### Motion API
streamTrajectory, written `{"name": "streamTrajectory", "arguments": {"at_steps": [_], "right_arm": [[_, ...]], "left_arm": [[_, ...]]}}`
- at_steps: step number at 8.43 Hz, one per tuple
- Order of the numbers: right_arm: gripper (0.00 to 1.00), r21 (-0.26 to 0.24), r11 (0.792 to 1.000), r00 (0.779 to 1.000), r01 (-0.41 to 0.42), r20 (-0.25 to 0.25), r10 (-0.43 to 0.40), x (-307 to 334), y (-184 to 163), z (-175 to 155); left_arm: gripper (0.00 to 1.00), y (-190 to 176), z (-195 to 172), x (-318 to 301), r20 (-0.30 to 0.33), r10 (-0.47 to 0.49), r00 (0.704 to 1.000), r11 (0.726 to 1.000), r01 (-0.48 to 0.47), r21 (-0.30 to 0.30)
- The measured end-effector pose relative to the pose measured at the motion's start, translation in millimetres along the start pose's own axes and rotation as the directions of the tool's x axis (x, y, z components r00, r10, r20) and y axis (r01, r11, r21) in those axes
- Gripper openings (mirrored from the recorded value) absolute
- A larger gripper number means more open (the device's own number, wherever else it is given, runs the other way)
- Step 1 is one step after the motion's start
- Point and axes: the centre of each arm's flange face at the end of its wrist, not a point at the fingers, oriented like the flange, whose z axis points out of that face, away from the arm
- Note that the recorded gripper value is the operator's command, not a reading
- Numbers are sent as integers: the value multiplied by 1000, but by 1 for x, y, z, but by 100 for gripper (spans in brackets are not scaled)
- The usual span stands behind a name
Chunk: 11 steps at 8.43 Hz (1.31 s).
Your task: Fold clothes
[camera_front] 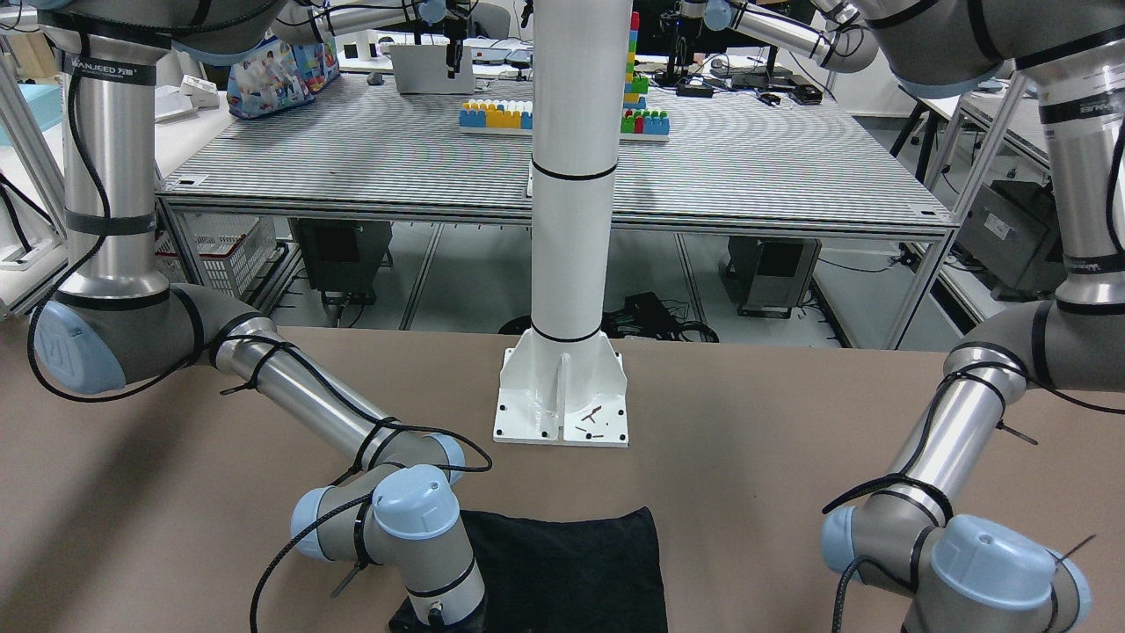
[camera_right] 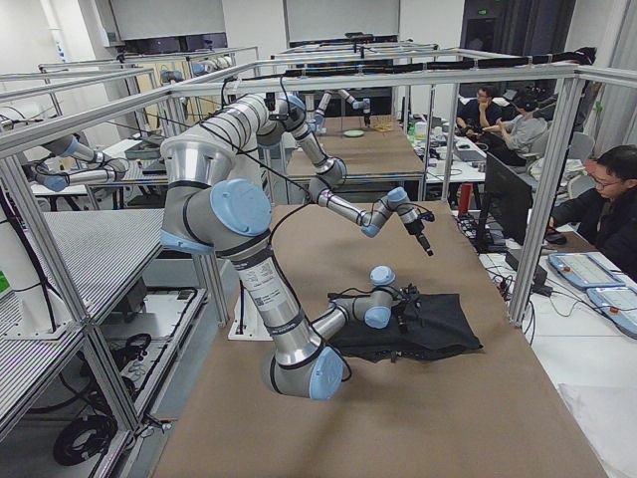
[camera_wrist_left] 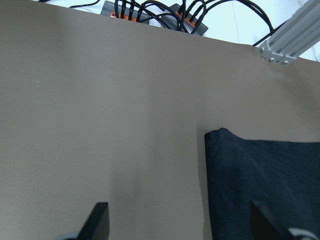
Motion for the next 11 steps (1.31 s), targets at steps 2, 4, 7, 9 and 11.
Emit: {"name": "streamTrajectory", "arguments": {"at_steps": [2,4,7,9,11], "right_arm": [[95,-26,1000,999,-12,-38,11,53,23,4],[94,-50,999,999,-15,-53,12,98,45,-11],[95,-90,995,999,-46,10,47,97,34,-50],[95,-132,987,994,-90,52,97,97,23,-78],[95,-164,957,965,-237,70,251,94,43,-97]], "left_arm": [[100,-1,0,0,0,0,1000,1000,0,2],[100,-1,-1,2,-1,0,1000,1000,0,6],[100,-2,1,2,3,0,1000,1000,0,5],[100,-2,1,2,3,0,1000,1000,0,5],[100,-2,0,1,2,0,1000,1000,0,7]]}}
